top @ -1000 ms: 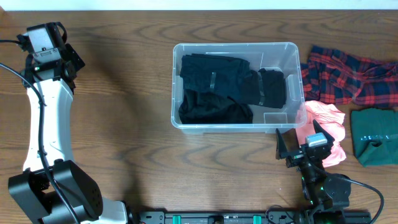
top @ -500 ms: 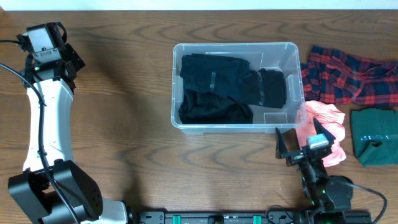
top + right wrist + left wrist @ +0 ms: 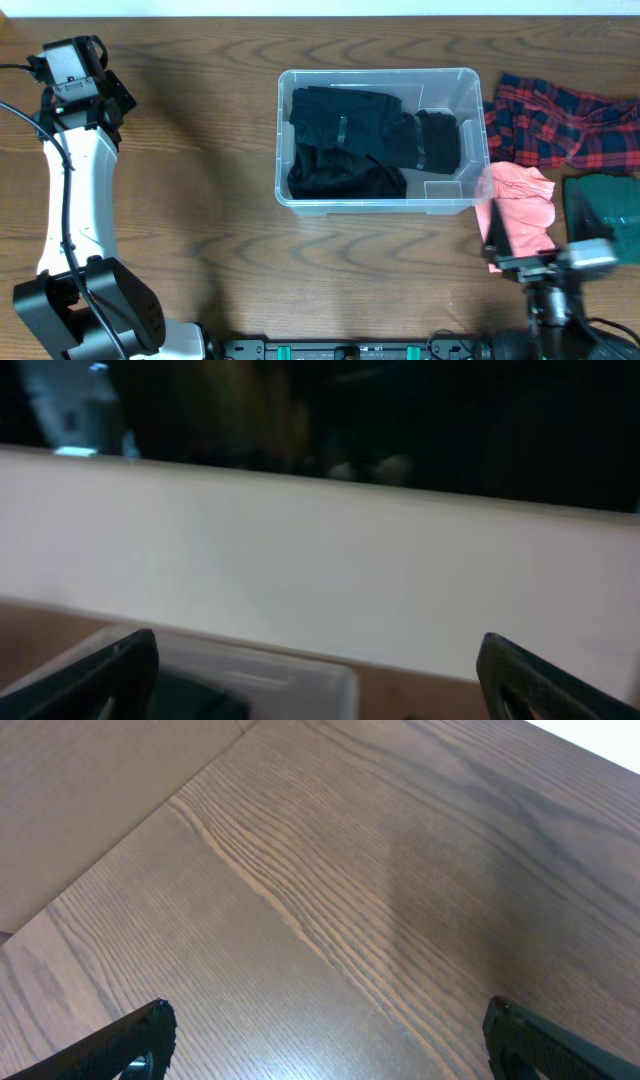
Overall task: Pack container
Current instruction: 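Reach the right gripper toward the pink garment on the right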
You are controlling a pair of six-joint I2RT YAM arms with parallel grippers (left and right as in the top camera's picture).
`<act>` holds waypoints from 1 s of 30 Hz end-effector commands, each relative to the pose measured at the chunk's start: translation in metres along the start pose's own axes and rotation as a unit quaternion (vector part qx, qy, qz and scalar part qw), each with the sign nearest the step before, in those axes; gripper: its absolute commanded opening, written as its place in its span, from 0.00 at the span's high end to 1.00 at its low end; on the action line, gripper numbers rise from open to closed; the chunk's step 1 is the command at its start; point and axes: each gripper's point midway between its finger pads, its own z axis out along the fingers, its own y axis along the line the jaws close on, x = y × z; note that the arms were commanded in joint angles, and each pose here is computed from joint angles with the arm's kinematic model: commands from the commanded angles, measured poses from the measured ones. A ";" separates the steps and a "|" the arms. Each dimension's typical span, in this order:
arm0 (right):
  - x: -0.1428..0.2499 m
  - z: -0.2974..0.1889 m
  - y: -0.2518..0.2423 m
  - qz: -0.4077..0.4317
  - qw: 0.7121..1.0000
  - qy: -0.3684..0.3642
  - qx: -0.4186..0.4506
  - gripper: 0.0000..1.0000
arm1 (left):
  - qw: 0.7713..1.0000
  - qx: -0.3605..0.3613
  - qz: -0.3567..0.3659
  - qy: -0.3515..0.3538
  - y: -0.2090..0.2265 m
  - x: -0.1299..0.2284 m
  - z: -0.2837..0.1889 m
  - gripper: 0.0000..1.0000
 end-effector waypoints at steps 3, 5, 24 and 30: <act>-0.018 0.006 -0.026 -0.030 0.995 0.071 0.068 0.01 | 1.000 -0.006 -0.003 -0.006 0.004 -0.004 -0.003 0.02; -0.020 0.009 -0.033 -0.040 0.991 0.101 0.083 0.01 | 1.000 -0.006 -0.003 -0.006 0.004 -0.004 -0.003 0.02; 0.106 0.048 -0.062 -0.026 0.856 0.496 0.147 0.01 | 1.000 -0.006 -0.003 -0.006 0.004 -0.004 -0.003 0.02; 0.162 0.051 -0.040 0.029 0.800 0.593 0.087 0.01 | 1.000 -0.006 -0.003 -0.006 0.004 -0.004 -0.003 0.02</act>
